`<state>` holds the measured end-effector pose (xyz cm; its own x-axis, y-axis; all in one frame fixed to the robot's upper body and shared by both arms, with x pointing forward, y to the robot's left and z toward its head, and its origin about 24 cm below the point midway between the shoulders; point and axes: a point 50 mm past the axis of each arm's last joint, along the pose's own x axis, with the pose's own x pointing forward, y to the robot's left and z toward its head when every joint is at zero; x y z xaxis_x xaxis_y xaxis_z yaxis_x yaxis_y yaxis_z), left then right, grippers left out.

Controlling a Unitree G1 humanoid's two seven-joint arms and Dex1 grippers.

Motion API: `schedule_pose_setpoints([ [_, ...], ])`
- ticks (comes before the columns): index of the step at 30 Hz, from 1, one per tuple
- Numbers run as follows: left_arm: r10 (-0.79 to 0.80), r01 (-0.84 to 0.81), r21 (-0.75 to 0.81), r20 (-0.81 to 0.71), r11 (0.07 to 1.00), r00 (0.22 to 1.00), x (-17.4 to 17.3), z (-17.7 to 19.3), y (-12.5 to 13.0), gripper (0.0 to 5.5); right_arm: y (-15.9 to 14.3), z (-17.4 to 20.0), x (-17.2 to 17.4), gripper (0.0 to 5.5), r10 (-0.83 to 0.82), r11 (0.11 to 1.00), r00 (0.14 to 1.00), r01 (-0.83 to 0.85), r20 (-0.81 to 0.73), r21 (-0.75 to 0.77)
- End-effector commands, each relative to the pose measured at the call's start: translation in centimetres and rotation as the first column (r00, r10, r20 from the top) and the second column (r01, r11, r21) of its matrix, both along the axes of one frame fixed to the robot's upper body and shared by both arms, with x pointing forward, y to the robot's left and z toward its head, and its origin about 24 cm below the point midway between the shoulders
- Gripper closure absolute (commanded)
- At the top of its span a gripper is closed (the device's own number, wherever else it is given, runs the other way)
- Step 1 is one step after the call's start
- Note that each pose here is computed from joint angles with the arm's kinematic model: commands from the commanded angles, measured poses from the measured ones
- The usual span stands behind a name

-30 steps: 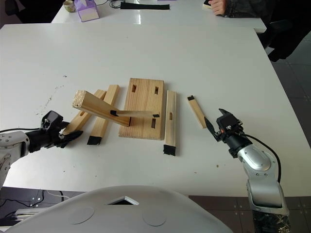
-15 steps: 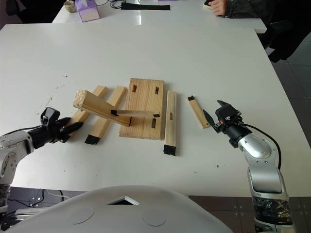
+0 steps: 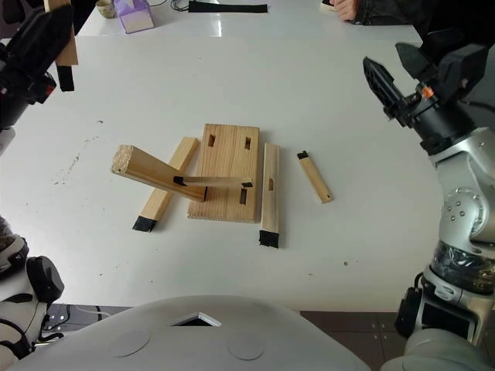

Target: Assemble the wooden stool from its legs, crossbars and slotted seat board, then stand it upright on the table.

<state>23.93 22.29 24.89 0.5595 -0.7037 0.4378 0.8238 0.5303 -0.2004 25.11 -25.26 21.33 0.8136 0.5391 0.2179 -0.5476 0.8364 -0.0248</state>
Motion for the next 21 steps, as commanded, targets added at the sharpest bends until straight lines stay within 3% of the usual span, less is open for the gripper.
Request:
schedule_pose_setpoints([
  [1,-0.421,0.412,0.105,0.101,0.905,0.901,-3.8,3.5,-4.2,3.49,6.1,6.1,-0.5,2.30,0.470,0.878,0.879,-0.474,0.076,0.057],
  [5,-0.542,0.530,0.148,0.058,0.835,0.838,-4.4,3.4,-6.0,3.49,9.2,7.1,-1.4,1.82,0.702,0.708,0.712,-0.701,0.030,0.085],
  [9,-0.576,0.565,0.162,0.029,0.809,0.817,-4.2,3.0,-7.0,3.49,10.9,7.1,-2.2,1.82,0.812,0.583,0.582,-0.810,-0.039,0.061],
  [15,-0.552,0.543,0.205,-0.013,0.814,0.833,-3.5,1.5,-7.3,3.49,11.5,7.1,-2.7,1.82,0.853,0.521,0.518,-0.852,-0.064,0.054],
  [21,-0.517,0.507,0.262,-0.038,0.821,0.855,-2.9,-0.1,-6.6,3.49,11.4,7.5,-2.7,1.82,0.852,0.523,0.521,-0.851,-0.053,0.050],
])
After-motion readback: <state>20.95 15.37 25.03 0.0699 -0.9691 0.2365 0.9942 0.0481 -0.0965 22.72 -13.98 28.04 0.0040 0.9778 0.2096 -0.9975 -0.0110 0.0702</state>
